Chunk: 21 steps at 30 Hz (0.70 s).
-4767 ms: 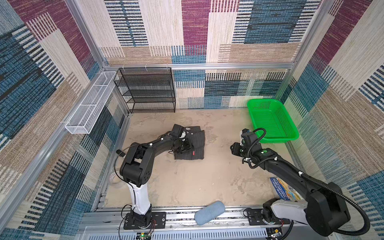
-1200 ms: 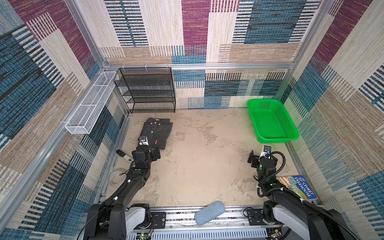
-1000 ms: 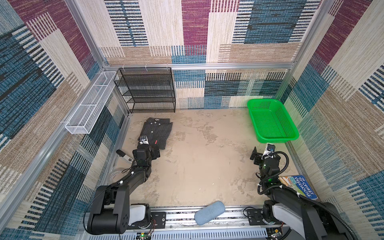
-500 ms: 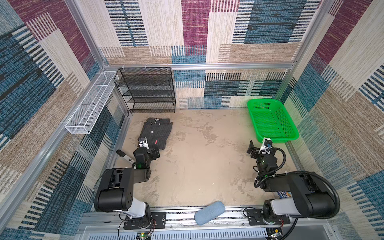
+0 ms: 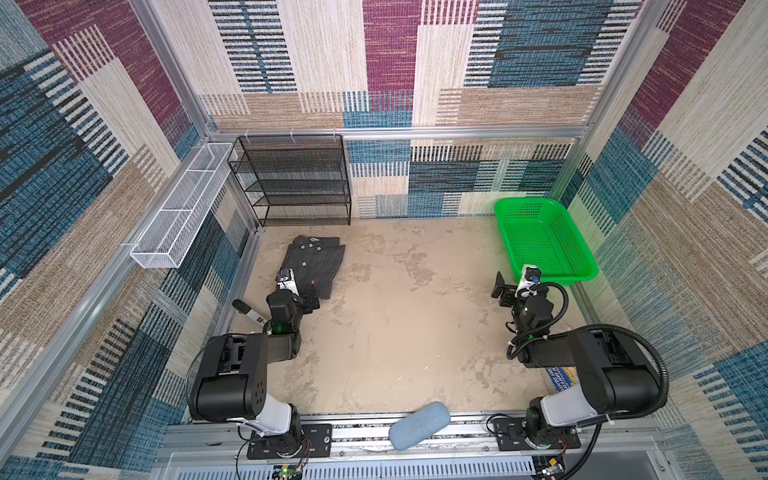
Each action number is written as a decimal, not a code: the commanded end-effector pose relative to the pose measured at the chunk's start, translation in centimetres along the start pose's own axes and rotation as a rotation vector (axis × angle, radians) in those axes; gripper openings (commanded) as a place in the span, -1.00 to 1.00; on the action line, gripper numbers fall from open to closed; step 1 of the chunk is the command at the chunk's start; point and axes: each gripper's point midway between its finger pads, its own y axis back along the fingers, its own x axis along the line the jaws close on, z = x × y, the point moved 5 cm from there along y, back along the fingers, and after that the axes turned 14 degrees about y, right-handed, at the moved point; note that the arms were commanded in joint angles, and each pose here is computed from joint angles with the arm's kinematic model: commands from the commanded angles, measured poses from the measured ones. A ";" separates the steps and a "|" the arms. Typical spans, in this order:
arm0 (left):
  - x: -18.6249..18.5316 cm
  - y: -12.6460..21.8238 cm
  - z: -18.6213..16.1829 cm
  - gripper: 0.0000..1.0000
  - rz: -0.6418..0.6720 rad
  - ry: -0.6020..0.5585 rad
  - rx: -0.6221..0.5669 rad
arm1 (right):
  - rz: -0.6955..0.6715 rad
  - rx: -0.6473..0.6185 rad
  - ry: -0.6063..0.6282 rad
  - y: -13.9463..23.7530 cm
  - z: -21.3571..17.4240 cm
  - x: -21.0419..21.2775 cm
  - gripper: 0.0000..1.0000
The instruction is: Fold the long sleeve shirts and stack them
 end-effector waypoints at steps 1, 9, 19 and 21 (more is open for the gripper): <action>-1.3 -0.4 -0.4 0.99 -0.090 -0.063 0.058 | 0.008 -0.018 -0.004 0.0 0.4 0.1 1.00; -1.3 -0.4 -0.5 0.98 -0.095 -0.063 0.057 | 0.009 -0.015 -0.005 -0.1 0.3 0.1 1.00; -1.3 -0.4 -0.4 0.98 -0.095 -0.062 0.057 | 0.017 0.000 -0.007 -0.5 0.2 0.1 1.00; -1.3 -0.4 -0.5 0.98 -0.096 -0.063 0.058 | 0.016 -0.007 -0.006 -0.4 0.3 0.1 1.00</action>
